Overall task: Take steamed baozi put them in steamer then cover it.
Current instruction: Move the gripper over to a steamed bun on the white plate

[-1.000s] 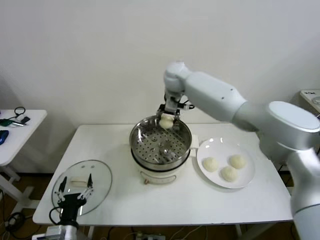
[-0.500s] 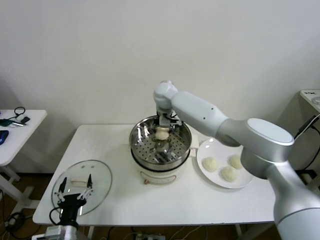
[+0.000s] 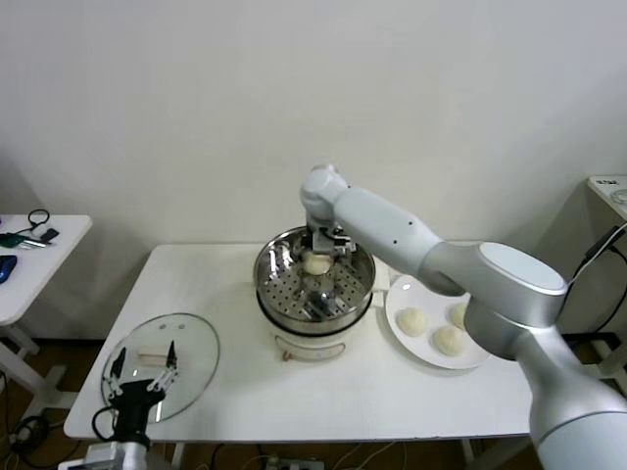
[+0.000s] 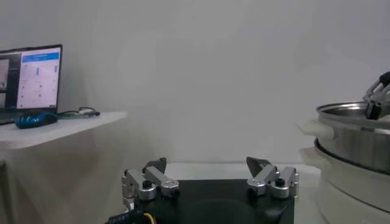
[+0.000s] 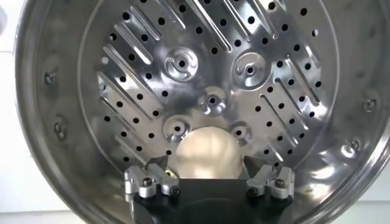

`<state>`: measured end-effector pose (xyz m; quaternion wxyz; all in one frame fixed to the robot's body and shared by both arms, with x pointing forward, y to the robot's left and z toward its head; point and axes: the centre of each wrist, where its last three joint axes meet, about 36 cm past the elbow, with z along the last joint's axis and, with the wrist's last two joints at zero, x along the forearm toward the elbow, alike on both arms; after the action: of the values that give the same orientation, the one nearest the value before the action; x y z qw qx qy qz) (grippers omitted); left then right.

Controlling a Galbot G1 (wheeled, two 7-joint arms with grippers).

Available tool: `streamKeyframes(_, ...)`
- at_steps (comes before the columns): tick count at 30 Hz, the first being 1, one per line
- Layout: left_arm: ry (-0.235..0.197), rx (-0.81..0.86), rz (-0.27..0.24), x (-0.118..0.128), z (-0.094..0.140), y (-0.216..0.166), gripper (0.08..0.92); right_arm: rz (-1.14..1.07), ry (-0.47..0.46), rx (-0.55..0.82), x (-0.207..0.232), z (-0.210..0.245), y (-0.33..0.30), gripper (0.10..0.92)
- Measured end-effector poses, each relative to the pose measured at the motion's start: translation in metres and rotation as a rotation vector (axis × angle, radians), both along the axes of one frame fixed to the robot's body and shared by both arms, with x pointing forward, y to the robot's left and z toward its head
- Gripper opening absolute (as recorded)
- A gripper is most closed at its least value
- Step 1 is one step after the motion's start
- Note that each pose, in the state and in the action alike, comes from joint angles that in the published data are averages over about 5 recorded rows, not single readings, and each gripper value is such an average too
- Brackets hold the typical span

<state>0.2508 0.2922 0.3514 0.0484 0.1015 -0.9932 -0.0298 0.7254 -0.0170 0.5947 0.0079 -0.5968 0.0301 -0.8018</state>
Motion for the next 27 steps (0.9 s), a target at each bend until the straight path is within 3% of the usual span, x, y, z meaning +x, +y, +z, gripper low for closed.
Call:
streamKeyframes(8,-0.001,0.014,-0.004,-0.001,0.002,0.000,0.823,-0.059,-0.006,0.059,0.002,0.045,-0.027,0.823)
streamKeyframes(15,0.002,0.032,-0.012,0.000,0.002,-0.001,0.823,-0.206,0.018,0.197,0.006,0.084,-0.083,0.823)
streamKeyframes(20,0.006,0.041,-0.016,-0.003,0.003,-0.001,0.823,-0.402,0.048,0.329,0.000,0.097,-0.140,0.823)
streamKeyframes(27,0.001,0.045,-0.019,-0.003,0.005,-0.002,0.823,-0.782,0.111,0.467,-0.019,0.082,-0.225,0.823)
